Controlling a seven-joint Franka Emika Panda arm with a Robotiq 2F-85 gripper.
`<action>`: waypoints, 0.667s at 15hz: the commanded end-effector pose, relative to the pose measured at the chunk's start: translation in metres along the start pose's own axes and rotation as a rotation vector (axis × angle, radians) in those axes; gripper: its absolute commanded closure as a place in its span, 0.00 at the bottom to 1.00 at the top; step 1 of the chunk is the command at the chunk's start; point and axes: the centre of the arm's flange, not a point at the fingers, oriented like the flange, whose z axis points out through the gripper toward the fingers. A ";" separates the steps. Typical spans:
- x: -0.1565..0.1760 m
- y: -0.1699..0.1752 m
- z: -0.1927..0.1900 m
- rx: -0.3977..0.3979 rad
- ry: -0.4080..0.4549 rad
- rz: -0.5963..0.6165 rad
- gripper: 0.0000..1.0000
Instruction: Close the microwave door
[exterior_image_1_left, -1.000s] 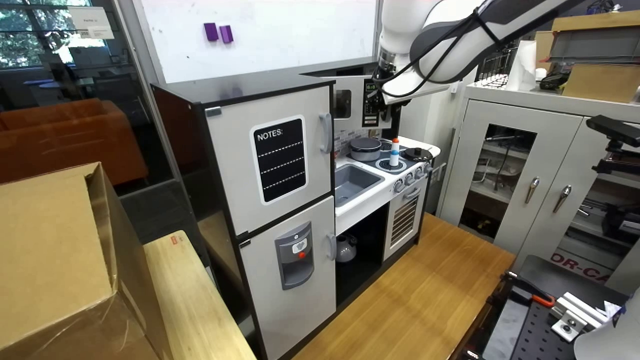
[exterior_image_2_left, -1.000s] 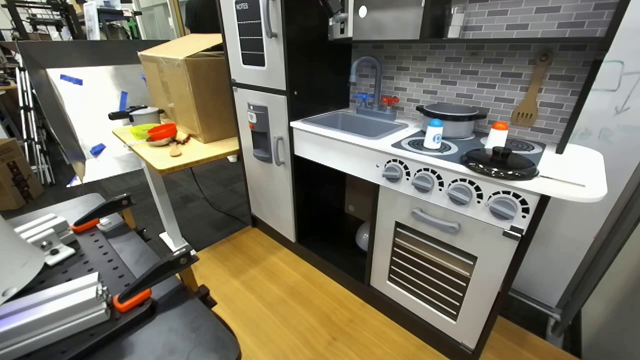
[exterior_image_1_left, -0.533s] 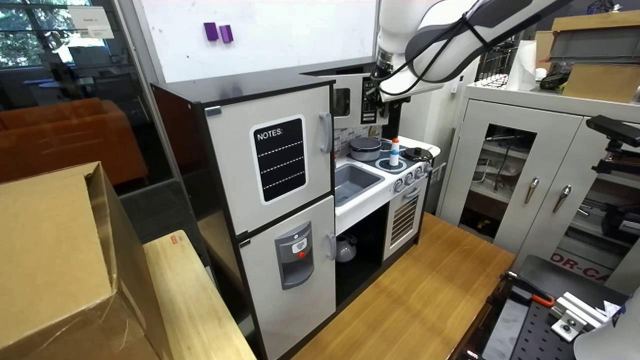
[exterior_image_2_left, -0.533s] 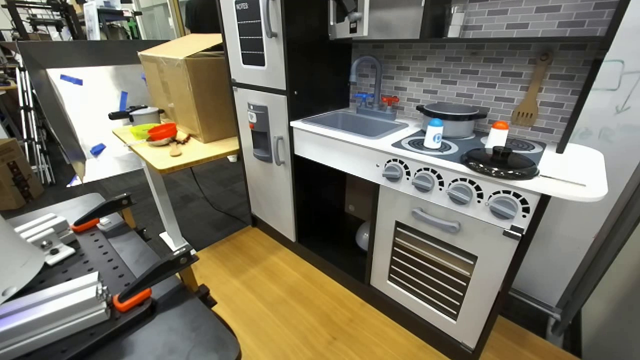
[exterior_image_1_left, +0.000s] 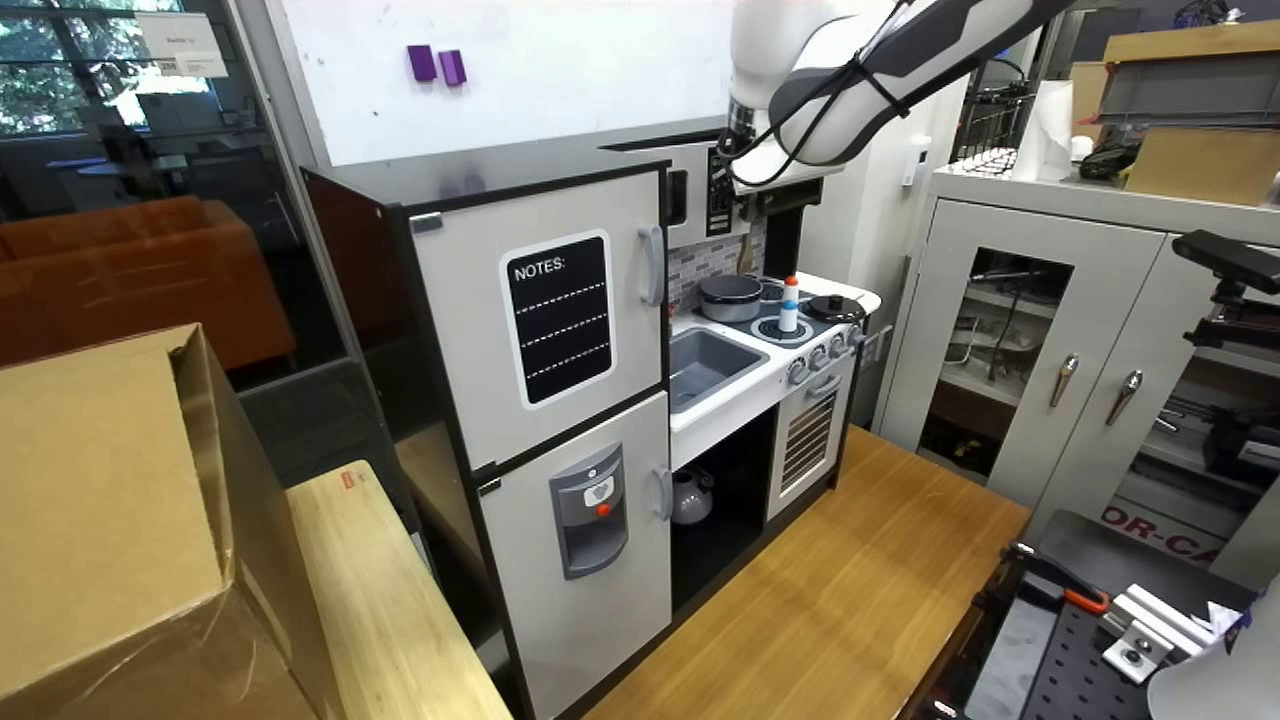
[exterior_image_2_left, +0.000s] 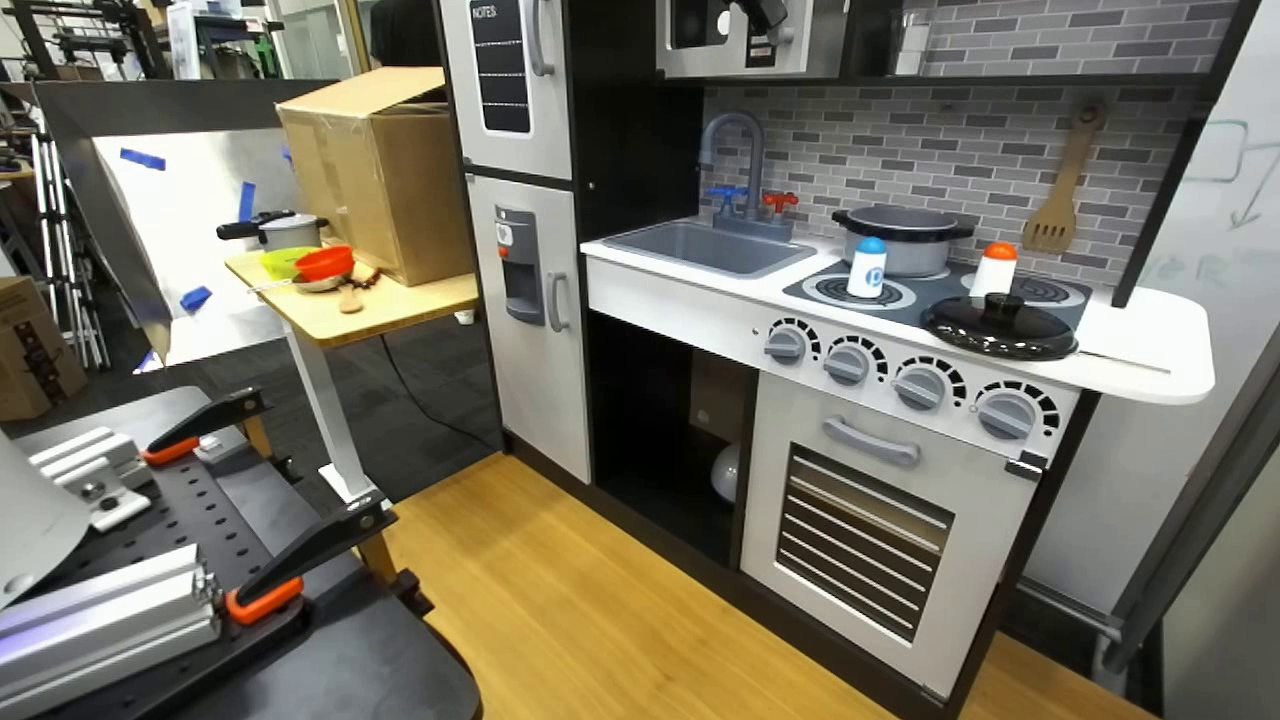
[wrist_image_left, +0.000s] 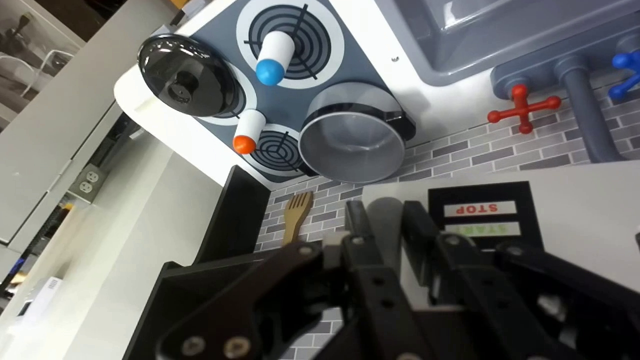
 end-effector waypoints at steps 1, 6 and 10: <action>0.026 -0.006 0.001 -0.024 0.048 -0.013 0.90; 0.051 -0.016 0.007 0.007 0.089 -0.011 0.93; 0.071 -0.024 0.016 0.038 0.118 -0.024 0.92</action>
